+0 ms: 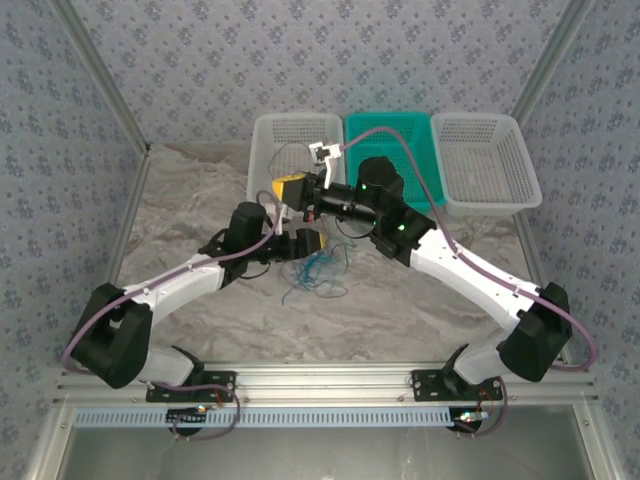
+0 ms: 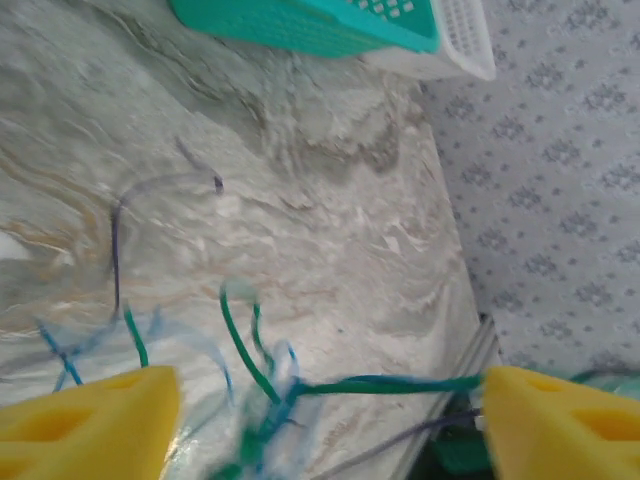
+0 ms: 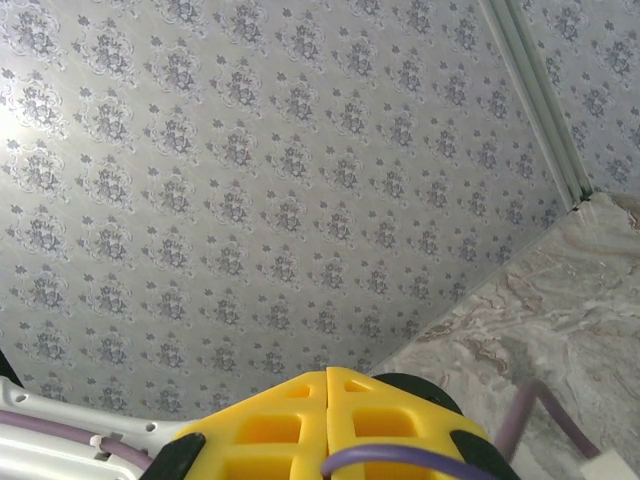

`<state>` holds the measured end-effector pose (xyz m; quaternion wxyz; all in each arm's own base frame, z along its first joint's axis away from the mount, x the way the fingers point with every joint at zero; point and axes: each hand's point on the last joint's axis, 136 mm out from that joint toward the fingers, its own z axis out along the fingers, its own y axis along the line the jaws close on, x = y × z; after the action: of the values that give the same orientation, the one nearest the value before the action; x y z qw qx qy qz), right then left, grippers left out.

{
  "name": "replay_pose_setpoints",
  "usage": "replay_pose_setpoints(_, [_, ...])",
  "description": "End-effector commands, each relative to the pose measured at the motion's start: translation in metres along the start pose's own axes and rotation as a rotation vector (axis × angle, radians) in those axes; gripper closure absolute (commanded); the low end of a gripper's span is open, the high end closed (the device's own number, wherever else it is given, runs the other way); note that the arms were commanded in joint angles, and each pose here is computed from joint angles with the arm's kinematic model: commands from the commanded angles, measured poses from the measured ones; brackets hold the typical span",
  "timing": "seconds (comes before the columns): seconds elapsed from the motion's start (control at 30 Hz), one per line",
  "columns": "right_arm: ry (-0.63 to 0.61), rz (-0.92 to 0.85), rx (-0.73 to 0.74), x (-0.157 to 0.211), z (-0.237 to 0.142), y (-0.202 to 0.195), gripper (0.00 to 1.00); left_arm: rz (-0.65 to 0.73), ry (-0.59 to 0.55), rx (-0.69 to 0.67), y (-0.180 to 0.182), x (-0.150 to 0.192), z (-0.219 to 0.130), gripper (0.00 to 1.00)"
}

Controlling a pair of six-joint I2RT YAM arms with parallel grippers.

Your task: Untangle the cables

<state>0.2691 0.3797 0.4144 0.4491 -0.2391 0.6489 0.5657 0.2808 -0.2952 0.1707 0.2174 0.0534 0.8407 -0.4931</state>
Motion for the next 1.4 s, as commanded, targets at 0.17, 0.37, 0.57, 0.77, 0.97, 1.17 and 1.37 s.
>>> replay_pose_setpoints(0.17, [-0.118,-0.070,0.056,-0.045,-0.034,0.016,1.00,-0.044,0.008,-0.213,0.045,0.018,-0.010,1.00])
replay_pose_setpoints(0.37, [-0.234,-0.061,0.142,-0.083,-0.075,0.013,1.00,-0.078,-0.002,-0.373,0.084,0.026,-0.022,1.00])
replay_pose_setpoints(0.57, [-0.245,-0.071,0.129,-0.094,-0.086,0.022,1.00,0.164,-0.087,-0.018,0.002,0.007,-0.022,0.65])
replay_pose_setpoints(0.77, [-0.237,-0.082,0.089,-0.097,-0.087,0.034,1.00,0.649,-0.128,-0.063,-0.054,0.011,-0.032,0.24])
replay_pose_setpoints(0.97, [-0.235,-0.098,0.043,-0.115,-0.088,0.056,1.00,0.747,-0.100,0.000,-0.068,0.005,0.004,0.01])
replay_pose_setpoints(1.17, [-0.241,-0.076,-0.007,-0.118,-0.090,0.071,1.00,0.855,-0.150,0.095,-0.088,0.004,0.061,0.01])
replay_pose_setpoints(1.37, [-0.263,-0.081,-0.027,-0.125,-0.096,0.084,1.00,0.792,-0.200,0.111,-0.086,-0.003,0.103,0.03])
